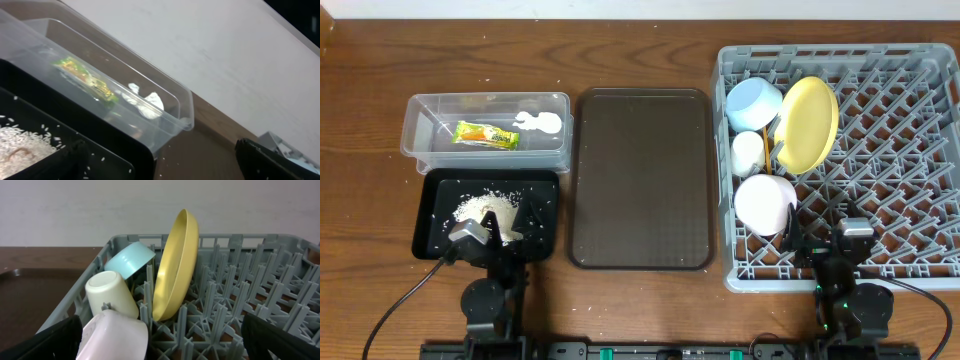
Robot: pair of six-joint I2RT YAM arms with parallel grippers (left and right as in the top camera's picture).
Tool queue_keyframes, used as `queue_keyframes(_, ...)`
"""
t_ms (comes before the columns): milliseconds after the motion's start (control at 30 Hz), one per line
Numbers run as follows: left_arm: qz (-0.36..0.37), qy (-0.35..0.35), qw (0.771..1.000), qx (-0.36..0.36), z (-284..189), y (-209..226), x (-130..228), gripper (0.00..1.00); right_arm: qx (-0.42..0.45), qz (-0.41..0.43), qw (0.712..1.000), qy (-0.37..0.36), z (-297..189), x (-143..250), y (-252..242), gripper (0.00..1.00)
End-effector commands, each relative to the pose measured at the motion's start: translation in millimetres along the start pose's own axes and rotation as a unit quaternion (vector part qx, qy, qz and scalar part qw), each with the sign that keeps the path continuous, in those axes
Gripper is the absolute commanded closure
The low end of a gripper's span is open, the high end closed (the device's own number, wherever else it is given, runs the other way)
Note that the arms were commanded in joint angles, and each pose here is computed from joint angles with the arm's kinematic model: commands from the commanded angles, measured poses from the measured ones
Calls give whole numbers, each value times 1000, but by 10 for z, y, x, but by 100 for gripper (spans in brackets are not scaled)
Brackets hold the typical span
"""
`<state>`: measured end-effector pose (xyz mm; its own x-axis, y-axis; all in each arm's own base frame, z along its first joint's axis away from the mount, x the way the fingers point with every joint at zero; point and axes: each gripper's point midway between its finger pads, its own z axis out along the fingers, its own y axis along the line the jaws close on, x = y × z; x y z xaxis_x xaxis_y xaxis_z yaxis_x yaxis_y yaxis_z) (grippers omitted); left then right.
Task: Sort waste into correct bins and load items into the dishwasher rack
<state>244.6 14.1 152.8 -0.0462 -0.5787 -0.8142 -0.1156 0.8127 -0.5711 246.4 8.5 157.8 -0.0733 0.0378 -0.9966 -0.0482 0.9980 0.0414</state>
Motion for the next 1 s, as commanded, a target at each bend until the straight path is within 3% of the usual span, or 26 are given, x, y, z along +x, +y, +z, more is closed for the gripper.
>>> queue_keyframes(0, 18, 22, 1000, -10, 4, 65, 144, 4, 2, 0, 1000, 0, -2, 6, -12, 1)
queue_keyframes(100, 26, 23, 999, -8, 3, 58, 150, 4, 2, 0, 1000, 0, -2, 6, -12, 1)
queue_keyframes(233, 136, 27, 990, 0, 3, 38, 163, 4, 2, 0, 1000, 0, -2, 6, -12, 1)
queue_keyframes(400, 305, 30, 952, 16, 0, -8, 196, 4, 2, 0, 1000, 0, -2, 6, -12, 1)
queue_keyframes(467, 339, 30, 940, 17, 0, -11, 199, 4, 2, 0, 1000, 0, -2, 6, -12, 1)
queue_keyframes(567, 363, 29, 931, 18, 0, -9, 197, 4, 2, 0, 1000, 0, -2, 6, -12, 1)
queue_keyframes(967, 359, 29, 933, 18, 0, -10, 197, 4, 2, 0, 1000, 0, -2, 6, -12, 1)
